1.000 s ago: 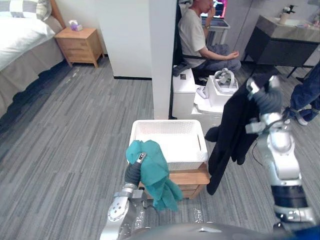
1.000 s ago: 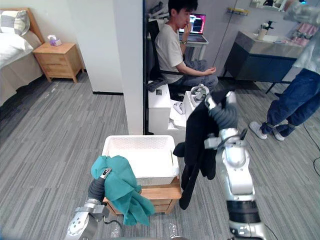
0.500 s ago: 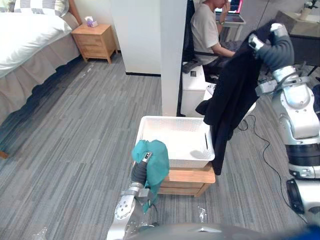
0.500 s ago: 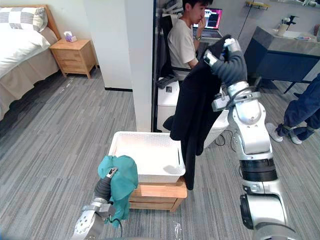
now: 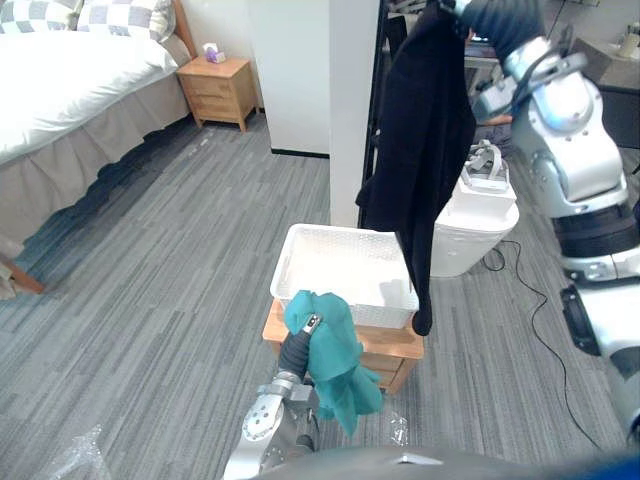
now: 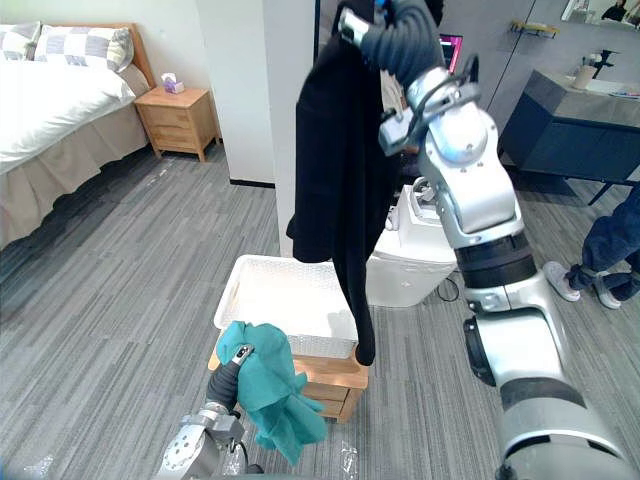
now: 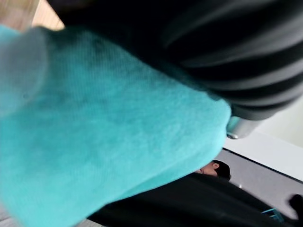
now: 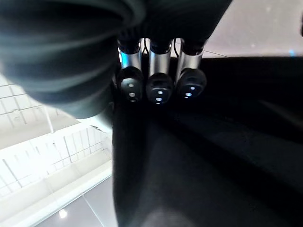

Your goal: Tidy the bed and pick cloth on bed and put in laundry

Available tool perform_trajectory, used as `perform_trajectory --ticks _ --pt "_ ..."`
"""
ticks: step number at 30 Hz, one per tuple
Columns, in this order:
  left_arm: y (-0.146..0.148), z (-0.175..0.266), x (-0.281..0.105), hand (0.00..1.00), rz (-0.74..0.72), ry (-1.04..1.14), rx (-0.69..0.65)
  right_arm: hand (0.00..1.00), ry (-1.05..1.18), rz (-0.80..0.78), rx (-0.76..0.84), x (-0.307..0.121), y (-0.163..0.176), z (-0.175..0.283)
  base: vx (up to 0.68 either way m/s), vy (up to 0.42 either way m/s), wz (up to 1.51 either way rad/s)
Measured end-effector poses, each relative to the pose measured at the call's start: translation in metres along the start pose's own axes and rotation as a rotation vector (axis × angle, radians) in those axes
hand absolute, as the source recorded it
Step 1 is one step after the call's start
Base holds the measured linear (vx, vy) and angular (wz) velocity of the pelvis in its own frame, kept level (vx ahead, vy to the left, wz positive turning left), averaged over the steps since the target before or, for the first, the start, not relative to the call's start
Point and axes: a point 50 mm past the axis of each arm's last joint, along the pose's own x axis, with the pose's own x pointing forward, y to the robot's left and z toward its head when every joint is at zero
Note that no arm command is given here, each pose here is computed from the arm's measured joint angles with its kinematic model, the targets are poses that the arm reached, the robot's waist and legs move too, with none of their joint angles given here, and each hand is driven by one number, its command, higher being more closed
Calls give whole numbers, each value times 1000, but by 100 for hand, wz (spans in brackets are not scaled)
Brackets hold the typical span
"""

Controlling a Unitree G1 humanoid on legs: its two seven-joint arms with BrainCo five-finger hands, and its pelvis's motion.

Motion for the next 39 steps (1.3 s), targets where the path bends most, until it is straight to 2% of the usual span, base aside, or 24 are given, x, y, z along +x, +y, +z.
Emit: perform_trajectory --ticks 9,16,23,29,34,36,39 --pt "-5 4 7 100 -56 -3 5 100 -15 21 -59 23 -8 12 10 -30 4" --pt "3 -7 8 100 -33 63 13 100 27 30 -98 36 -9 7 -54 -36 8" --pt "9 -9 4 100 -49 87 34 100 79 5 -101 35 -15 -9 -14 -17 7" --pt "15 -15 -3 100 -65 143 50 100 145 18 -69 36 -3 -28 29 -10 15" --pt "19 -18 -5 100 -87 198 90 100 304 22 4 34 17 -59 20 -10 14" --pt "24 -14 -6 100 -86 203 114 100 353 21 20 32 21 -67 -35 -15 10" --pt "37 15 8 100 -82 127 192 100 418 -54 11 30 14 -77 -56 -30 8"
